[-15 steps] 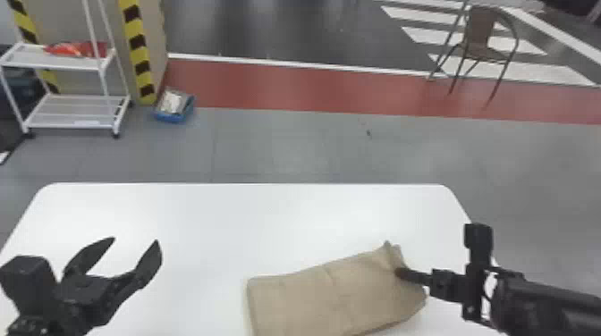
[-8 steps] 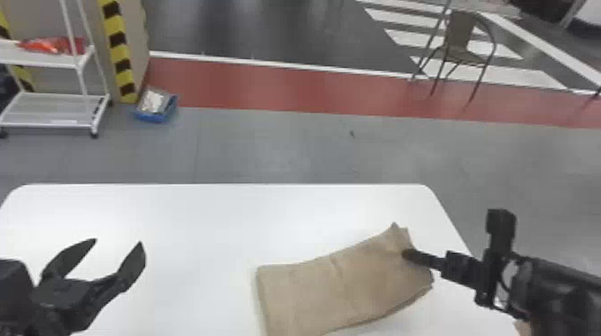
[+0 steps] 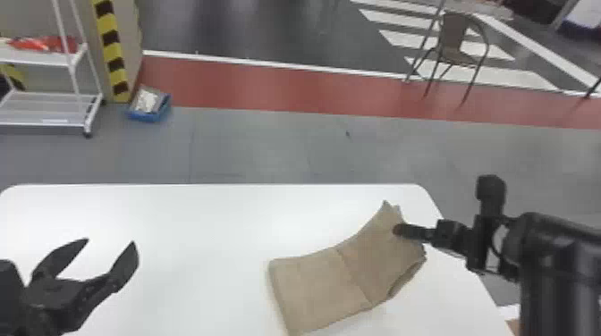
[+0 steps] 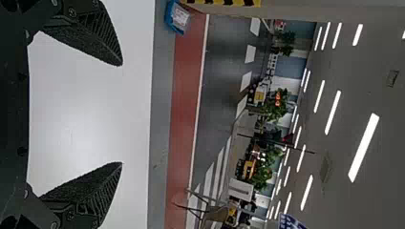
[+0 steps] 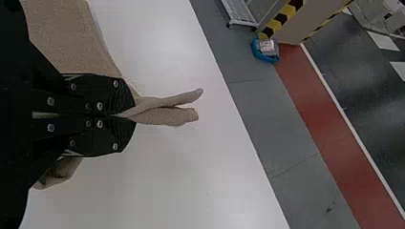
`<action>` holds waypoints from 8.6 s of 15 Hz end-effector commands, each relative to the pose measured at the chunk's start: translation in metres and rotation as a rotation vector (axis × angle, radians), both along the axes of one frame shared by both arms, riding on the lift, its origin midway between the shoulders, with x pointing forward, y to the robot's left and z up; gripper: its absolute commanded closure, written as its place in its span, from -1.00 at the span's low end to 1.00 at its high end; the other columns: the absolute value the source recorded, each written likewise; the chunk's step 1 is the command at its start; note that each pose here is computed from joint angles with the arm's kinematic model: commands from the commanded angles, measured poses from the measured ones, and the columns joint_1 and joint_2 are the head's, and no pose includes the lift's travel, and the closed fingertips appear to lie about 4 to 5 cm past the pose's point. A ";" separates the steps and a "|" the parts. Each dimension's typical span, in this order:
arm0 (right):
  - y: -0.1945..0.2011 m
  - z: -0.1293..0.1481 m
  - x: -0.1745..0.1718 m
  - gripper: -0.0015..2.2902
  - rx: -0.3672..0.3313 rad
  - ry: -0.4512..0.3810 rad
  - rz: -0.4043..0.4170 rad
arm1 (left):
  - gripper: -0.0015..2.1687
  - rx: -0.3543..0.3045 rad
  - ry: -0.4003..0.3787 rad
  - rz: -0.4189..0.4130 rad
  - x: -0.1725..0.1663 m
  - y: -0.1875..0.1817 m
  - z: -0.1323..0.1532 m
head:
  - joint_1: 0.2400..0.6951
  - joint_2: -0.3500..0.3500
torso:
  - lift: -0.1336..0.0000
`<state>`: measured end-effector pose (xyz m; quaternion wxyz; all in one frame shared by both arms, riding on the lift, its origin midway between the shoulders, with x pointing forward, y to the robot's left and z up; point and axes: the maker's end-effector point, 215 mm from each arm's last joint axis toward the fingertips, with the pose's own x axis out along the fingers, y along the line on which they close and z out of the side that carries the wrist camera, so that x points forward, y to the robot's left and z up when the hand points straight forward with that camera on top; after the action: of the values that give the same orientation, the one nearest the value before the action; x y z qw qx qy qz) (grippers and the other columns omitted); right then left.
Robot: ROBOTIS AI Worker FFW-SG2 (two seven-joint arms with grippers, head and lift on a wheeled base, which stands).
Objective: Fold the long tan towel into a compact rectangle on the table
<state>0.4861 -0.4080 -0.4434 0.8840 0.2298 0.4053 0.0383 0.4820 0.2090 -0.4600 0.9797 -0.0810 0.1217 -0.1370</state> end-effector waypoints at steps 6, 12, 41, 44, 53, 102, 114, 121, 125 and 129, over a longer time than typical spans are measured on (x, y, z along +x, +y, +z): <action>0.133 -0.022 0.003 0.33 0.006 0.042 0.248 | -0.86 0.008 0.005 0.023 0.000 0.015 -0.003 | 1.00 -0.33 | 1.00; 0.151 -0.014 -0.025 0.33 0.009 0.086 0.293 | -0.86 0.002 0.001 0.018 0.003 0.010 -0.001 | 1.00 -0.13 | 1.00; 0.231 -0.032 -0.076 -0.81 -0.015 0.174 0.432 | -0.86 -0.001 0.004 0.036 -0.004 0.027 -0.004 | 1.00 0.19 | 1.00; 0.222 -0.019 -0.089 -0.71 0.021 0.145 0.448 | -0.86 -0.001 0.004 0.036 -0.004 0.027 -0.004 | 1.00 0.23 | 1.00; 0.158 -0.052 -0.160 0.53 -0.009 0.263 0.393 | -0.86 -0.004 0.001 0.025 -0.002 0.020 -0.002 | 1.00 0.00 | 1.00; 0.106 -0.112 -0.117 0.53 -0.287 0.502 0.346 | -0.86 -0.014 0.000 0.039 -0.006 0.036 -0.006 | 1.00 -0.21 | 1.00; 0.103 -0.118 -0.037 0.53 -0.444 0.363 0.263 | -0.86 -0.012 -0.009 0.031 -0.014 0.035 -0.003 | 1.00 -0.25 | 1.00; 0.148 -0.108 0.036 0.53 -0.434 0.185 0.297 | -0.86 -0.012 -0.010 0.029 -0.015 0.036 -0.004 | 1.00 -0.13 | 1.00; 0.156 -0.101 0.077 0.53 -0.464 0.082 0.324 | -0.86 -0.012 -0.011 0.038 -0.015 0.041 -0.004 | 1.00 -0.05 | 1.00; 0.168 -0.099 0.094 0.53 -0.455 0.044 0.346 | -0.86 -0.013 -0.008 0.040 -0.015 0.042 -0.006 | 1.00 0.01 | 1.00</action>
<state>0.5764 -0.2438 -0.5439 0.8822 -0.0452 0.4606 0.0864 0.4670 0.2513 -0.4654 0.9822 -0.0891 0.1152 -0.1186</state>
